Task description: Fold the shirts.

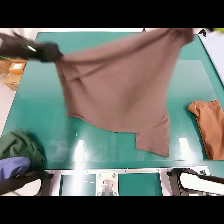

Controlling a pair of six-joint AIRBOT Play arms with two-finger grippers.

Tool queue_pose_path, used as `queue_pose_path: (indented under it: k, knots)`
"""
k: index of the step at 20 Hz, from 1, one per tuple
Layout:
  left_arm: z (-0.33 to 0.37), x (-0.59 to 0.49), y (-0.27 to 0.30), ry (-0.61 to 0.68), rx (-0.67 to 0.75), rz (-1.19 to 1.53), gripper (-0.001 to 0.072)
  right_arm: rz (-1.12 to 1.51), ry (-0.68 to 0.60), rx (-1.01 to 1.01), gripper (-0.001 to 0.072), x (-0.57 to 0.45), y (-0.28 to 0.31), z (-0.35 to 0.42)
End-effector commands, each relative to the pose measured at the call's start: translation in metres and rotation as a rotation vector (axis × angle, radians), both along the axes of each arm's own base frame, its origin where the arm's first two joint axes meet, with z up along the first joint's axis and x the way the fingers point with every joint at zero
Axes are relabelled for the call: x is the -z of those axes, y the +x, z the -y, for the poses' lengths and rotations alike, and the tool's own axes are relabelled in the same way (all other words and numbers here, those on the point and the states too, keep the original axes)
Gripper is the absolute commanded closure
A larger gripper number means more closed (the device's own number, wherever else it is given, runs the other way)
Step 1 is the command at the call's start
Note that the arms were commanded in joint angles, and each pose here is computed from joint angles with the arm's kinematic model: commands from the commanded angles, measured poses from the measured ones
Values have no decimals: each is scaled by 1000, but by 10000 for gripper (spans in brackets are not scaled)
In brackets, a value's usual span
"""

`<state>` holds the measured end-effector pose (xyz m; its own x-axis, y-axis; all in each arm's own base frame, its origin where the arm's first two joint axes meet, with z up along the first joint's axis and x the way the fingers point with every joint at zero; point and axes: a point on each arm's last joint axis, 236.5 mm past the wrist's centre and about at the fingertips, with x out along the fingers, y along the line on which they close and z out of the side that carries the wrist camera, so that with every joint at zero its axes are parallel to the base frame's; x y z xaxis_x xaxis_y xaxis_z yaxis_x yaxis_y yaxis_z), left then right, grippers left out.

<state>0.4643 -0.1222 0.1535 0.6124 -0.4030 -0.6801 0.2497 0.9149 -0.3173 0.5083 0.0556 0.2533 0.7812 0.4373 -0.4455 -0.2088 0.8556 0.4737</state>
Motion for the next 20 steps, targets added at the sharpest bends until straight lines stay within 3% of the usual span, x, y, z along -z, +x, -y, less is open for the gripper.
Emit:
queue_pose_path:
  k: [1,4,5,6,7,8,13,15,20]
  knots:
    - [0,146,47,17,-27,-176,678,-246,36,-31,692,157,48,-33]
    - [10,189,80,-21,-29,-215,677,-375,58,-13,690,233,60,-37]
    - [10,188,88,-18,-23,-210,676,-402,66,-7,626,242,59,-33]
    - [7,181,93,-14,-21,-196,657,-419,80,13,384,244,58,-24]
    - [1,168,97,-9,-10,-182,336,-436,93,25,319,240,56,-12]
    - [-9,155,98,-11,-2,-189,142,-455,103,26,321,233,49,6]
    - [-86,112,38,-41,46,-419,147,-646,151,22,325,213,-35,84]
    - [-104,124,2,-80,56,-555,148,-737,139,54,365,232,-83,104]
    - [-114,179,-70,-152,55,-779,166,-905,246,190,334,298,-185,129]
